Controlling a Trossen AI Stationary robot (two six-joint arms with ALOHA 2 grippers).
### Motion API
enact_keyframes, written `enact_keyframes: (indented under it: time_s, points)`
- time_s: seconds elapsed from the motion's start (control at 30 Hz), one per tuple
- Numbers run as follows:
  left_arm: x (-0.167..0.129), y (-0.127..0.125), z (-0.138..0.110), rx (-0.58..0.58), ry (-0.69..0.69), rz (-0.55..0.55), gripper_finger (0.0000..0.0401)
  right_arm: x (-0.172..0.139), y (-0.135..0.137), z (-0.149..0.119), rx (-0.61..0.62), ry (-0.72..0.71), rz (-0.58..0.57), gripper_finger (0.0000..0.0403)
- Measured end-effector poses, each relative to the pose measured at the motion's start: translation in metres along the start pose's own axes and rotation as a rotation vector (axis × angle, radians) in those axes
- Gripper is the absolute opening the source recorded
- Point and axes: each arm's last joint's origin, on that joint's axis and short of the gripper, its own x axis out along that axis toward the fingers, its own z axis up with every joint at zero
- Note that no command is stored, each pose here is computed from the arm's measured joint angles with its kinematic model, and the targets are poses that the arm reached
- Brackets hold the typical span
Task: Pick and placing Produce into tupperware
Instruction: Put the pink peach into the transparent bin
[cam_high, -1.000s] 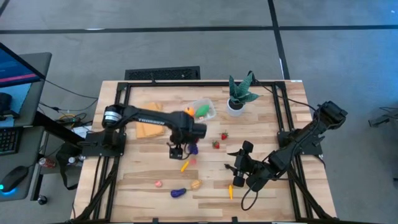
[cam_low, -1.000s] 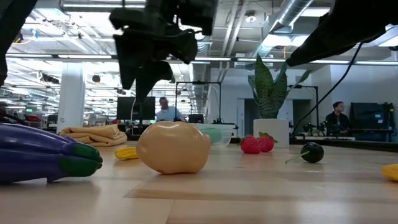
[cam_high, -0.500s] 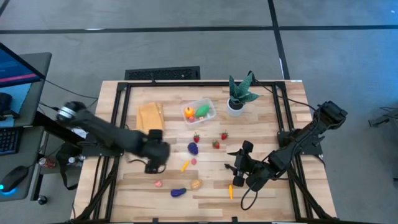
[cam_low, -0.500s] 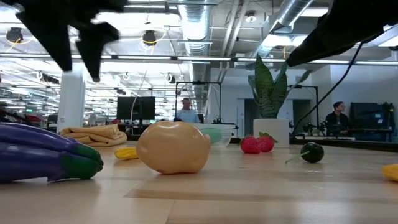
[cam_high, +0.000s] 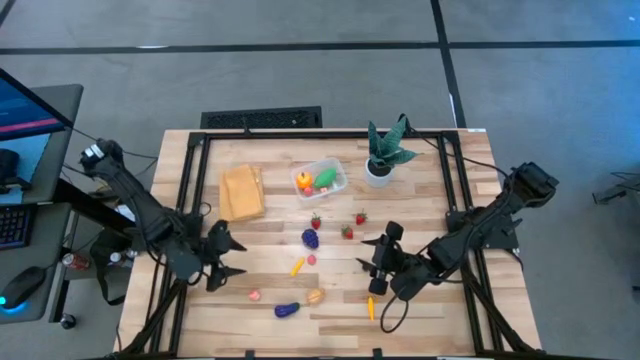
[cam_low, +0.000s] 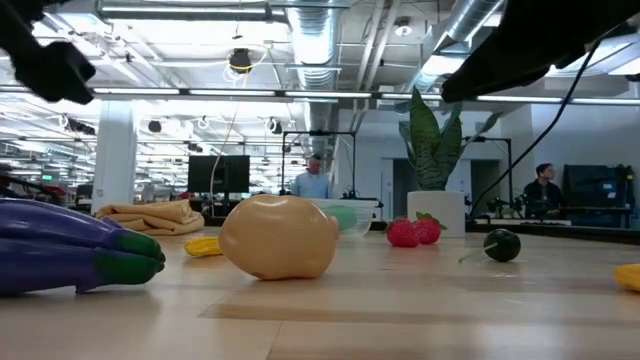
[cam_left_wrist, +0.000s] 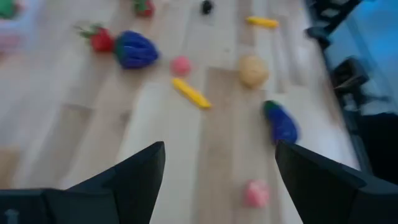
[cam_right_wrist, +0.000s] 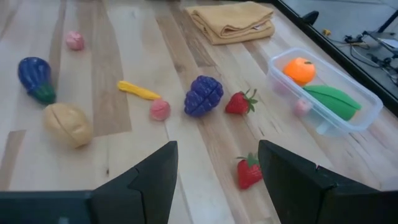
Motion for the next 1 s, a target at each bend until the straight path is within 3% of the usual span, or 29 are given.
enact_keyframes:
  time_s: [0.2, 0.5, 0.8, 1.0]
  points:
    - [0.012, 0.003, -0.021, -0.035, -0.056, -0.079, 0.0296, 0.005, -0.004, 0.002, 0.000, 0.001, -0.016, 0.0216]
    - [0.019, 0.016, -0.036, -0.110, -0.049, 0.009, 0.0296, 0.007, -0.006, 0.004, -0.011, -0.005, -0.020, 0.0216]
    - [0.019, 0.013, -0.033, -0.111, -0.073, -0.023, 0.0296, 0.007, -0.006, 0.005, -0.010, -0.005, -0.022, 0.0216]
    - [0.019, 0.010, -0.030, -0.047, -0.102, -0.042, 0.0296, 0.007, -0.006, 0.005, -0.010, -0.005, -0.022, 0.0216]
